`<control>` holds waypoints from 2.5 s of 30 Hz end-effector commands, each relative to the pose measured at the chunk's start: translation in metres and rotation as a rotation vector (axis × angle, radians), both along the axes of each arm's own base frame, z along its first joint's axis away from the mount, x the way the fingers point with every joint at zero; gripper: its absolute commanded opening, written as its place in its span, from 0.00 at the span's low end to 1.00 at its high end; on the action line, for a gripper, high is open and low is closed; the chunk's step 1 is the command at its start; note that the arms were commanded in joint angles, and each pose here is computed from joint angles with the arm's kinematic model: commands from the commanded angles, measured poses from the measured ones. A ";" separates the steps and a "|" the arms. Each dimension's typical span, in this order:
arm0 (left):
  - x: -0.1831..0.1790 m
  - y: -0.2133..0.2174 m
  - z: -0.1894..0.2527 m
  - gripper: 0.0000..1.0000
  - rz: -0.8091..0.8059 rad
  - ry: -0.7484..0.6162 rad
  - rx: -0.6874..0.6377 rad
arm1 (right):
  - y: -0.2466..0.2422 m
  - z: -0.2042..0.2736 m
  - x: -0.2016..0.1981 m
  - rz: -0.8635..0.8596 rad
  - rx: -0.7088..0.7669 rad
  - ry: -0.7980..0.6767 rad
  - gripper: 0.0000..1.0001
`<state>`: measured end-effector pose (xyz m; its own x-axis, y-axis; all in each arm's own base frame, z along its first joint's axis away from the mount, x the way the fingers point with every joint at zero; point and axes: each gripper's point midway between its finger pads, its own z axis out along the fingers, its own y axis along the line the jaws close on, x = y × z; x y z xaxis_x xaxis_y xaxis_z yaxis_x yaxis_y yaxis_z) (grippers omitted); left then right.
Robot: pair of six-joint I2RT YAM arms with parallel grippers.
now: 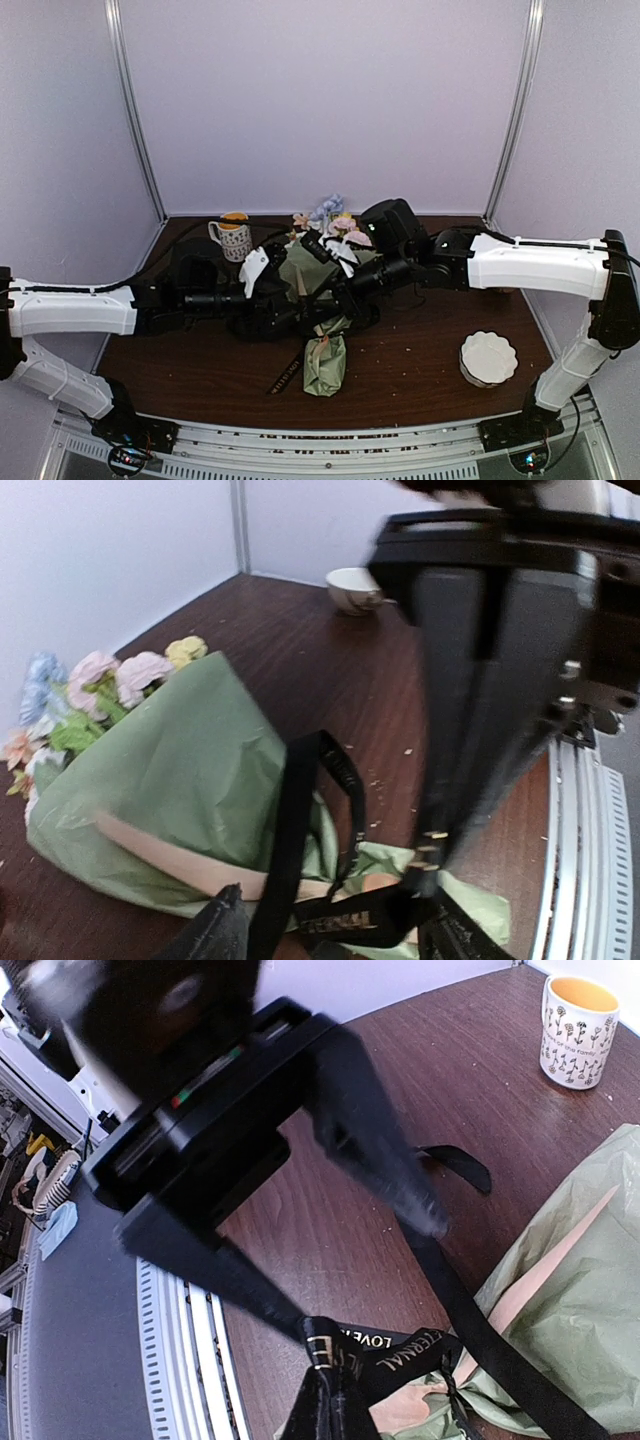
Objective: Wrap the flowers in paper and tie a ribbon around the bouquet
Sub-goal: Cross the half-tied ribbon over the folded bouquet.
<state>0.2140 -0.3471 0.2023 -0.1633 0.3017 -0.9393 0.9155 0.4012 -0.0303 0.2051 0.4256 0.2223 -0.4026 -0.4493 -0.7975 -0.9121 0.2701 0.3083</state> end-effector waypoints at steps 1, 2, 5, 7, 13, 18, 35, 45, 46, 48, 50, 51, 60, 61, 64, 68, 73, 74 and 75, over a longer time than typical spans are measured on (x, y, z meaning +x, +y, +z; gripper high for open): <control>0.045 0.034 -0.003 0.62 0.225 0.121 0.010 | -0.005 0.005 0.005 -0.035 0.006 -0.018 0.00; 0.055 0.044 -0.011 0.63 0.283 0.153 0.032 | -0.005 0.004 0.006 -0.039 0.004 -0.017 0.00; 0.078 0.079 -0.042 0.65 0.490 0.248 0.139 | -0.005 0.002 0.007 -0.043 -0.005 -0.015 0.00; 0.095 0.114 -0.071 0.72 0.665 0.326 0.229 | -0.005 0.001 0.008 -0.043 -0.008 -0.014 0.00; 0.108 0.184 -0.140 0.78 0.934 0.529 0.370 | -0.005 0.000 0.007 -0.040 -0.012 -0.013 0.00; 0.106 0.173 -0.163 0.67 0.877 0.593 0.401 | -0.007 -0.004 0.008 -0.046 -0.026 -0.012 0.00; 0.093 0.123 -0.099 0.00 0.616 0.443 0.185 | -0.010 -0.003 0.014 -0.074 -0.032 -0.013 0.00; -0.081 -0.020 0.044 0.00 -0.317 0.004 0.007 | -0.016 -0.007 0.058 -0.208 -0.031 0.044 0.00; -0.091 -0.031 0.051 0.00 -0.372 0.003 0.004 | -0.016 -0.006 0.061 -0.215 -0.025 0.048 0.00; -0.107 -0.054 0.061 0.00 -0.473 -0.001 0.021 | -0.016 -0.002 0.066 -0.229 -0.013 0.051 0.00; -0.124 -0.078 0.067 0.00 -0.568 -0.032 0.058 | -0.017 0.001 0.070 -0.236 -0.013 0.051 0.00; -0.130 -0.089 0.068 0.00 -0.605 -0.050 0.076 | -0.018 0.002 0.072 -0.242 -0.015 0.050 0.00; -0.160 -0.194 0.059 0.00 -0.817 -0.125 0.119 | -0.028 0.009 0.070 -0.233 -0.040 0.018 0.00; -0.164 -0.204 0.060 0.00 -0.819 -0.155 0.124 | -0.029 0.010 0.069 -0.232 -0.043 0.016 0.00; -0.180 -0.226 0.056 0.00 -0.851 -0.210 0.131 | -0.032 0.009 0.067 -0.233 -0.050 0.014 0.00; -0.180 -0.242 0.042 0.00 -0.850 -0.203 0.148 | -0.034 0.008 0.064 -0.230 -0.048 0.020 0.00; -0.180 -0.247 0.012 0.06 -0.836 -0.191 0.217 | -0.034 0.009 0.063 -0.228 -0.044 0.022 0.00; -0.176 -0.247 0.009 0.21 -0.818 -0.194 0.235 | -0.034 0.009 0.063 -0.228 -0.044 0.022 0.00; -0.173 -0.244 0.008 0.37 -0.807 -0.207 0.252 | -0.034 0.008 0.063 -0.226 -0.045 0.025 0.00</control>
